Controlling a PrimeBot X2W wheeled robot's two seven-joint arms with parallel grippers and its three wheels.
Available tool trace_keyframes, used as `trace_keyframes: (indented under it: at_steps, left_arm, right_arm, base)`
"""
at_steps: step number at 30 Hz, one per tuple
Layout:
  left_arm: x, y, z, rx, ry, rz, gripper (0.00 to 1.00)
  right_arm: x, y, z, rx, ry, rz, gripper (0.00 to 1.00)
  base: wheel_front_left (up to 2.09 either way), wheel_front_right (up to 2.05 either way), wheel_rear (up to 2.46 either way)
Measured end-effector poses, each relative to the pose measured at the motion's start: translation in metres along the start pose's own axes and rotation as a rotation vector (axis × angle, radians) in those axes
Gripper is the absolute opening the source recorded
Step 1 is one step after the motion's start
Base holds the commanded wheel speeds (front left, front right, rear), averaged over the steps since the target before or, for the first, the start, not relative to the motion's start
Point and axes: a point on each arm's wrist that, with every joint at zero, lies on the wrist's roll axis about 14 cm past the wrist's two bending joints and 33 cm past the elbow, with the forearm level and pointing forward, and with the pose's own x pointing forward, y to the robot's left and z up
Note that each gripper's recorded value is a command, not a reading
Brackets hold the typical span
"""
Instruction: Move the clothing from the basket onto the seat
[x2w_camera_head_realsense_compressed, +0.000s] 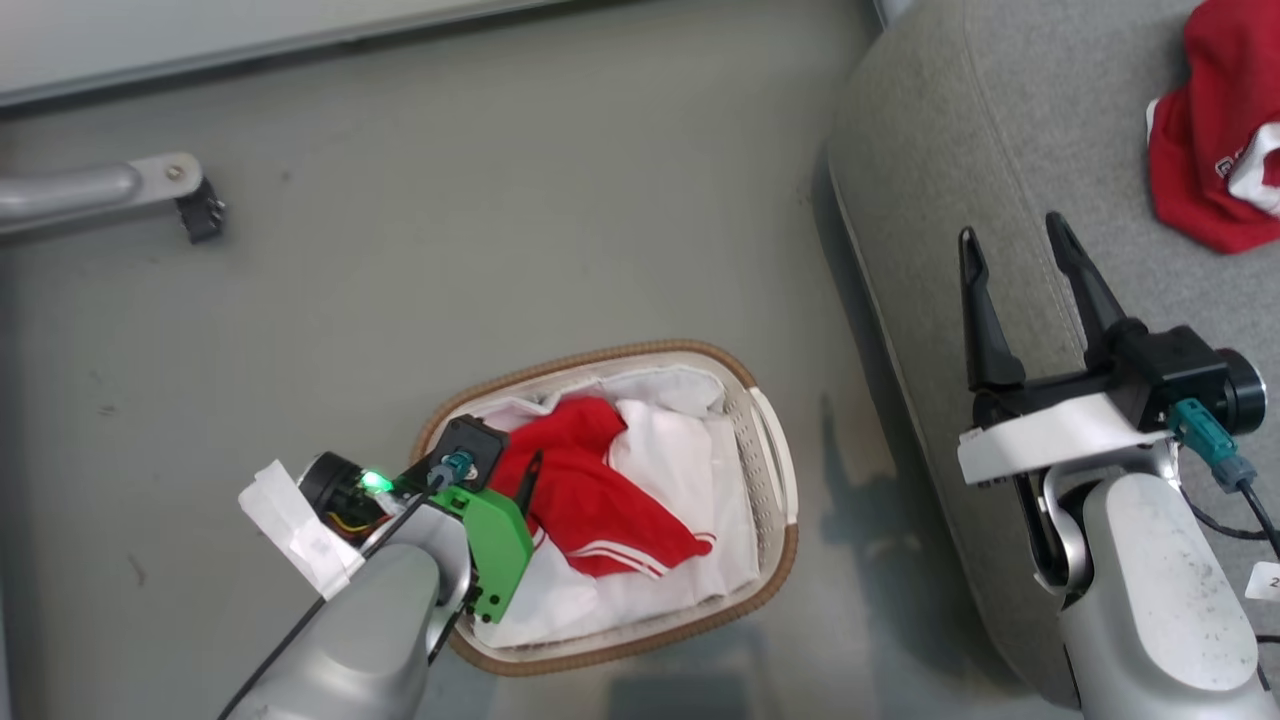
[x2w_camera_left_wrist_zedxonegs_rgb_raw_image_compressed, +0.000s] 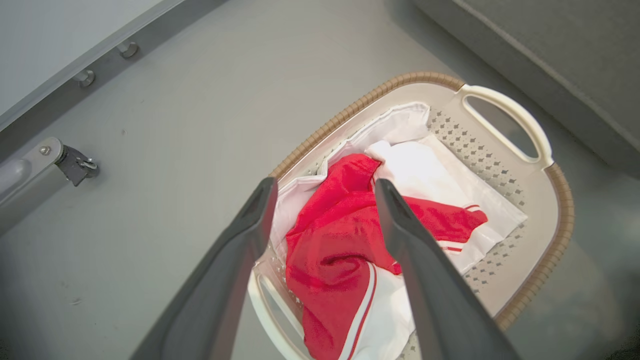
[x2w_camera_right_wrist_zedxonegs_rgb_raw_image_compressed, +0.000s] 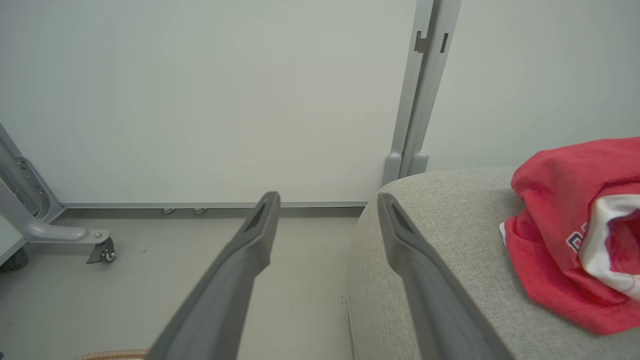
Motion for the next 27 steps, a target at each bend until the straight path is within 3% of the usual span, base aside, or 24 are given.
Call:
trace_keyframes:
  at_steps: [11,23,24,25,27]
  left_arm:
    - [0.035,0.007,-0.088,0.050,0.358,-0.087,1.00]
    - [0.060,0.002,-0.135,0.077,0.540,-0.151,1.00]
    - [0.061,0.000,-0.138,0.079,0.551,-0.158,0.95]
    - [0.062,-0.001,-0.140,0.077,0.555,-0.160,0.60]
    - [0.063,-0.003,-0.143,0.072,0.568,-0.164,0.36]
  right_arm:
    - [0.014,-0.018,-0.039,0.011,0.069,-0.032,1.00]
    - [0.004,-0.046,-0.074,-0.004,0.160,-0.096,1.00]
    - [0.003,-0.047,-0.076,-0.006,0.165,-0.099,1.00]
    - [0.002,-0.048,-0.076,-0.008,0.168,-0.101,1.00]
    - [0.002,-0.050,-0.077,-0.009,0.172,-0.106,1.00]
  base:
    - [0.00,0.00,0.00]
    - [0.00,0.00,0.00]
    - [0.00,0.00,0.00]
    - [0.00,0.00,0.00]
    - [0.00,0.00,0.00]
